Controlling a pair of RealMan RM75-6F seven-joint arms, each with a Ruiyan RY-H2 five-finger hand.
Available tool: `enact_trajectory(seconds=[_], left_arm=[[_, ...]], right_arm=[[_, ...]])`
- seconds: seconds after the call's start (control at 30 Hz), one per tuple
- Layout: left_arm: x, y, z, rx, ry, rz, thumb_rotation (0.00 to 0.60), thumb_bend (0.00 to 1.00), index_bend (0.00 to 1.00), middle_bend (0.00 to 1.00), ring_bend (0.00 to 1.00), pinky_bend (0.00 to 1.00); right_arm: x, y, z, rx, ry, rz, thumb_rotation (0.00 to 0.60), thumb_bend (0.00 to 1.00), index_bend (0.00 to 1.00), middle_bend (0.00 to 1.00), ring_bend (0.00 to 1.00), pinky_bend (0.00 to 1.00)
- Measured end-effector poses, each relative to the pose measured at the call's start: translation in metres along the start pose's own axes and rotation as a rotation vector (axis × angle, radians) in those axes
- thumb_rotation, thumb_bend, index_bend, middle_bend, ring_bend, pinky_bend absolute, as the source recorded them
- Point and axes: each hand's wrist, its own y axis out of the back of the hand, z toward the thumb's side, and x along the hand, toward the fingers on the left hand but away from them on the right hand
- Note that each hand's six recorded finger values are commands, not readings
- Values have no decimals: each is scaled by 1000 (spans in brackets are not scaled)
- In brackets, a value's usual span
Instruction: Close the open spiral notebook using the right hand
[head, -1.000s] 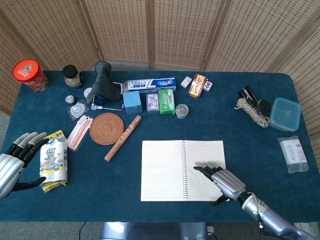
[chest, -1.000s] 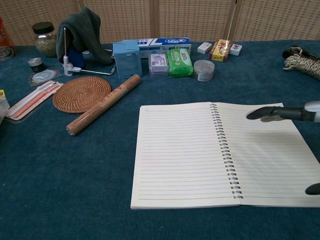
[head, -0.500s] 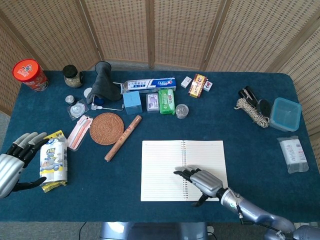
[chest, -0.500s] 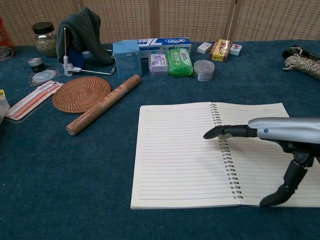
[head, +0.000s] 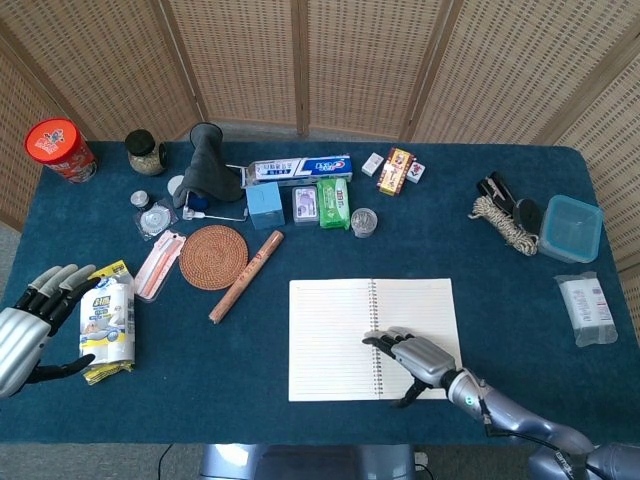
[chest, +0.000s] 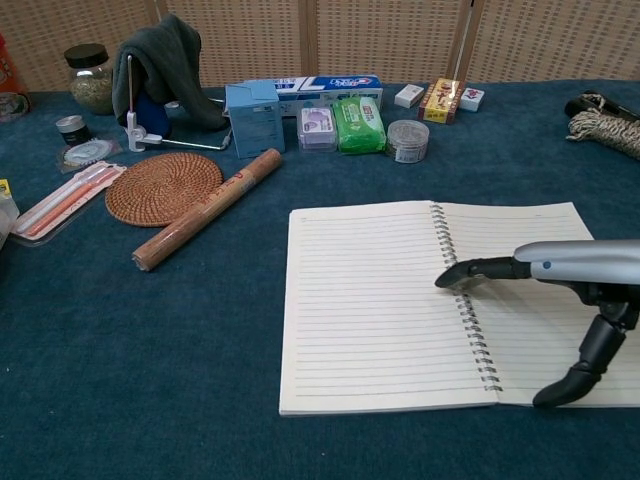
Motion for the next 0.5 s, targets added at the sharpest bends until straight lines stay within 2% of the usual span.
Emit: enact_trajectory(seconds=[0.27,0.5], left_arm=[[2,-1,3,2,-4,-4,600,5,0,0,0,55],[6,-6,7,-3,-19,-15,600,5,0,0,0,55]], right_arm=[[27,-4,-10,0,-27,-36,501,0,66,85,0,0],[54,-17,-19,-37,-72,-58,493,5,65,63,0,0]])
